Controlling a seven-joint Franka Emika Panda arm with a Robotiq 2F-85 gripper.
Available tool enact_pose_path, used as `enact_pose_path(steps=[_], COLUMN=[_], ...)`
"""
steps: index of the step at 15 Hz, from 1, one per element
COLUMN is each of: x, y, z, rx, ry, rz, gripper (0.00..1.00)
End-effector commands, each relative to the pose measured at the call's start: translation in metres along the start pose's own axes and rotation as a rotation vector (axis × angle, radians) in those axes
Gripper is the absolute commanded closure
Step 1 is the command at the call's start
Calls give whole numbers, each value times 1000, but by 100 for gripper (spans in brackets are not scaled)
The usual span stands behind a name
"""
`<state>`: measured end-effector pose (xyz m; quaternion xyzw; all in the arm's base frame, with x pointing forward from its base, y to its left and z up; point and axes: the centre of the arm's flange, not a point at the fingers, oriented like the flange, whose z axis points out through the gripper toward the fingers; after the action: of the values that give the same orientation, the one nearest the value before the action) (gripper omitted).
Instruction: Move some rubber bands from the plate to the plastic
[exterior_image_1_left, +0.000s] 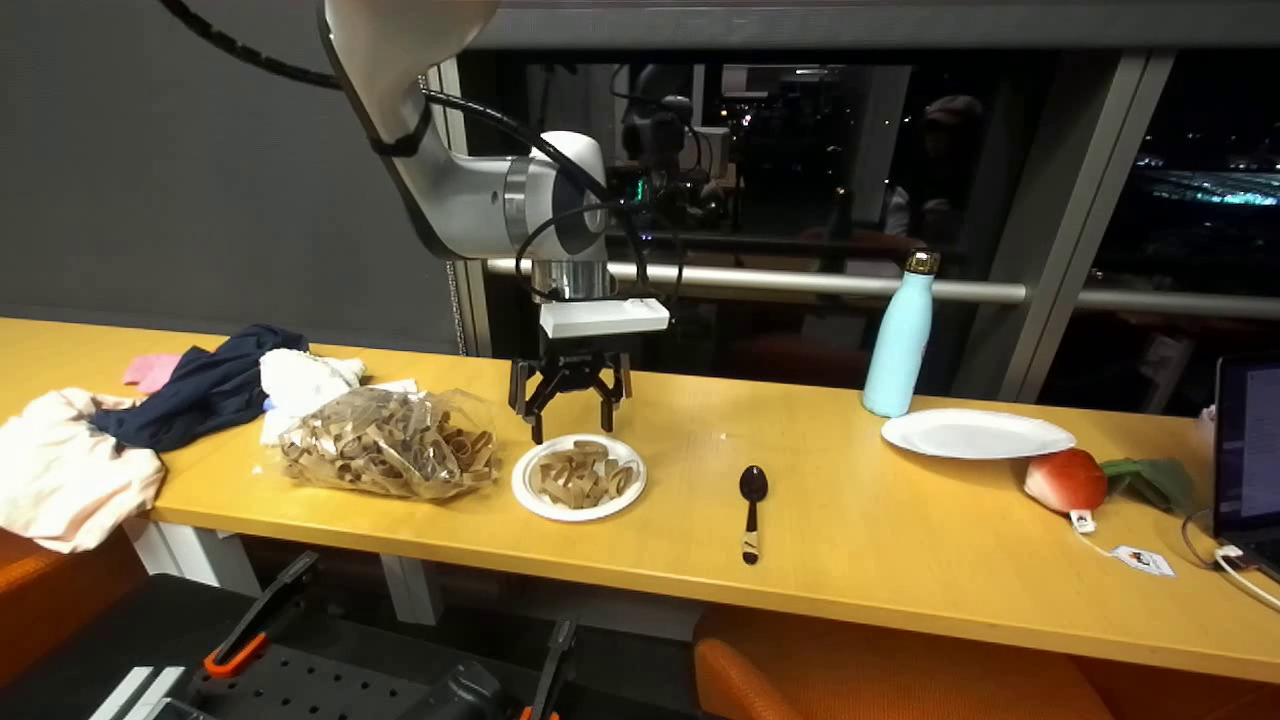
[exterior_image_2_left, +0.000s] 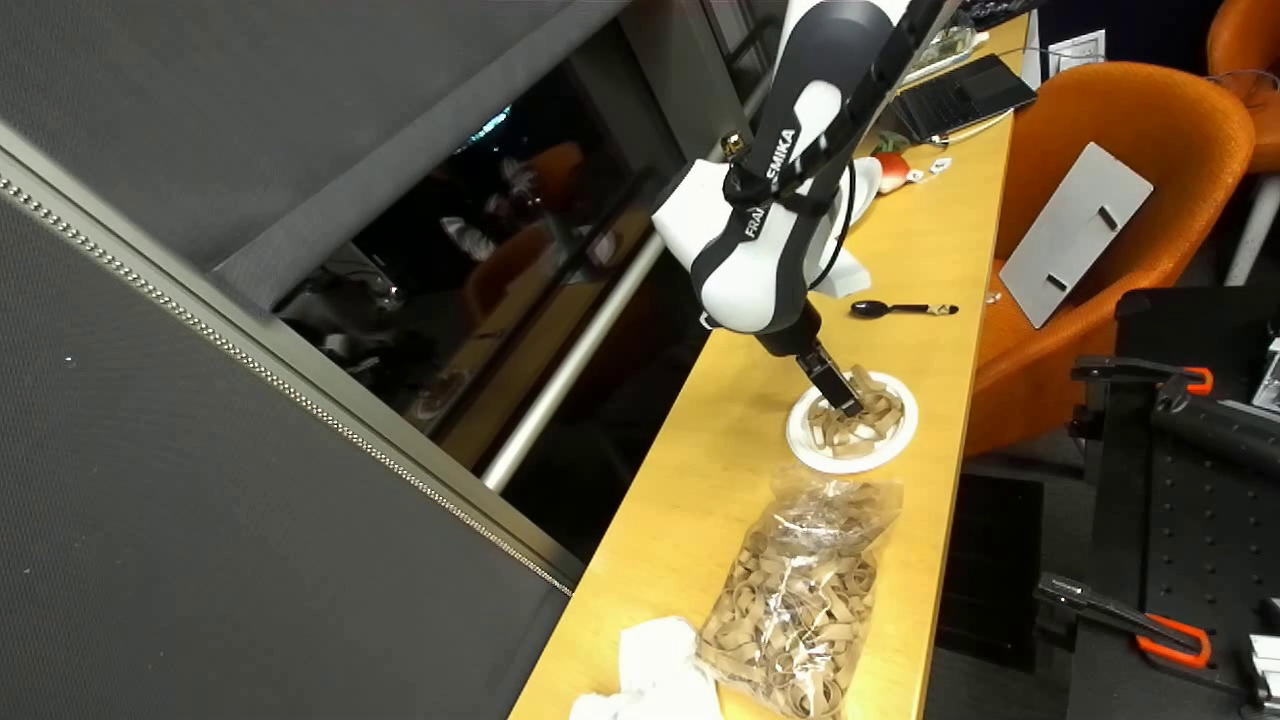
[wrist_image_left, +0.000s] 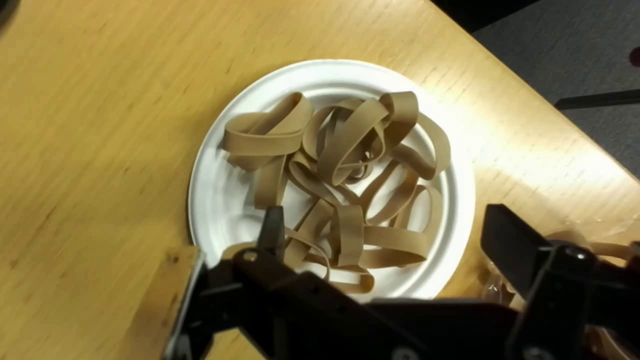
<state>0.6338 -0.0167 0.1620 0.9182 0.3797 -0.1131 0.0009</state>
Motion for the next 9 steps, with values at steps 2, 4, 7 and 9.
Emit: enact_pose_path(steps=[2,4,7,9], x=[-8,-7,-12,-16], y=[-8,-19,-28,-29], z=[12,22,39,46], rx=[-57,-45,-54,-59], ry=[37,54,70,74], rz=[18,21,26,32], gripper=[0,0,0,0])
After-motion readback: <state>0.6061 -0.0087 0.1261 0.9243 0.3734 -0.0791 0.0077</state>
